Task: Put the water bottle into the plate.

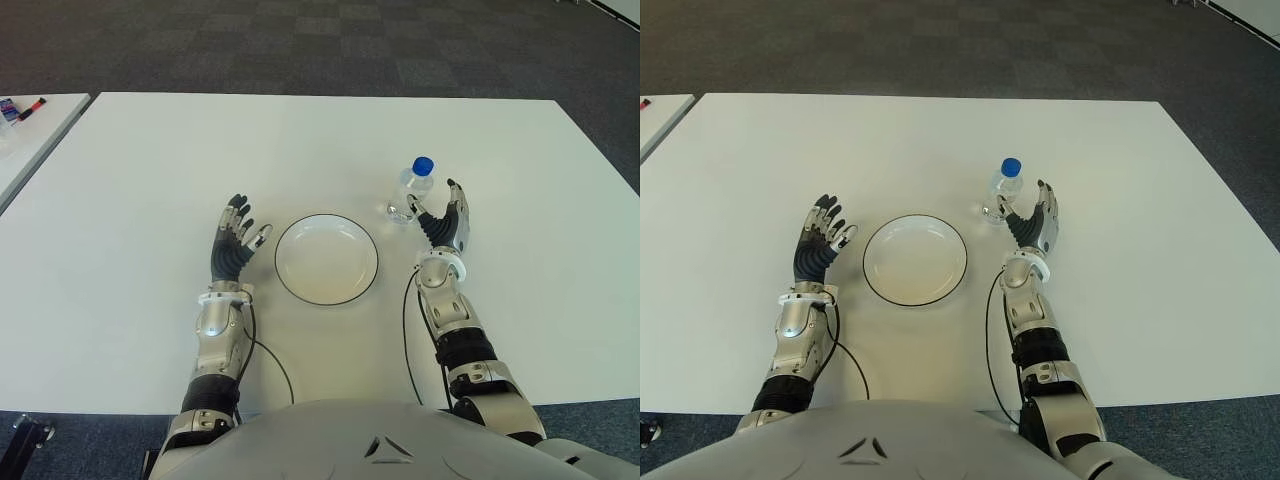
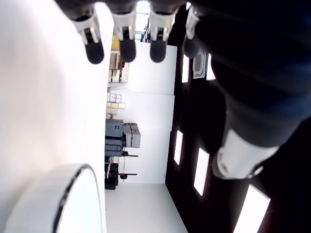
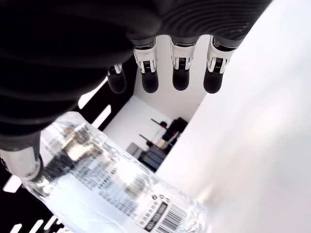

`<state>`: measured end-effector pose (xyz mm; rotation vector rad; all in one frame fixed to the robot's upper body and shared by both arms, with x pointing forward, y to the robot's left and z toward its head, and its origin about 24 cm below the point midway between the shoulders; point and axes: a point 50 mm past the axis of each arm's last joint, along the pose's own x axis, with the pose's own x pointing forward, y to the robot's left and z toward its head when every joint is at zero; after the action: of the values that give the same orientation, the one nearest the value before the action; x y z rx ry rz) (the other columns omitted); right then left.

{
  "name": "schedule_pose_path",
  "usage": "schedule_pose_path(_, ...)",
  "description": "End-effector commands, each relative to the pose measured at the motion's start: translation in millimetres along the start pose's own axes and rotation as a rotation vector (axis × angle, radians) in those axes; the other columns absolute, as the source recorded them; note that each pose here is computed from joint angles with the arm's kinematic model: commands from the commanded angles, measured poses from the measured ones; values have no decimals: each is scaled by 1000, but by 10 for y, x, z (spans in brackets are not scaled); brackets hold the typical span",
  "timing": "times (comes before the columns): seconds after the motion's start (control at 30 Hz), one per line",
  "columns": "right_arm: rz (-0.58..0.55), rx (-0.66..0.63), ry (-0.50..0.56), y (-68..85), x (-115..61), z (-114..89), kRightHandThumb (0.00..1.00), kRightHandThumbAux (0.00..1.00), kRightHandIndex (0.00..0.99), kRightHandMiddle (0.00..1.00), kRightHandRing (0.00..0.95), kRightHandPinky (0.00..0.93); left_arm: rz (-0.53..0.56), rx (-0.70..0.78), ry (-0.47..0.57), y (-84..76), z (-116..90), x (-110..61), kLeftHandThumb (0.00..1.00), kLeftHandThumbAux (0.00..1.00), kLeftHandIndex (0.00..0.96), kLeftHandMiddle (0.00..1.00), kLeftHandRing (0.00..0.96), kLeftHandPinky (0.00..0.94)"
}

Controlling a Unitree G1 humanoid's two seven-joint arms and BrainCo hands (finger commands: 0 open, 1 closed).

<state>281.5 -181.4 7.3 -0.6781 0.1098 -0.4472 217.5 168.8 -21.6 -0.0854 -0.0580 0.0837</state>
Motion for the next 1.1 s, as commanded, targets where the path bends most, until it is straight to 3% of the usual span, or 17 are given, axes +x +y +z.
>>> schedule_pose_path(0.03, 15, -43, 1, -24, 68, 17, 383, 442, 0, 4, 6, 40, -11, 6, 8, -22, -16, -13, 208, 740, 65, 91, 88, 125)
schedule_pose_path(0.5, 16, -76, -4, -60, 143, 17, 365, 447, 0, 0, 0, 42, -4, -5, -30, -68, 2, -31, 254, 767, 68, 98, 90, 126)
schedule_pose_path(1.1, 44, -41, -9, -26, 103, -17, 373, 448, 0, 0, 0, 41, -22, -5, -33, -82, -11, -32, 279, 774, 67, 92, 84, 128)
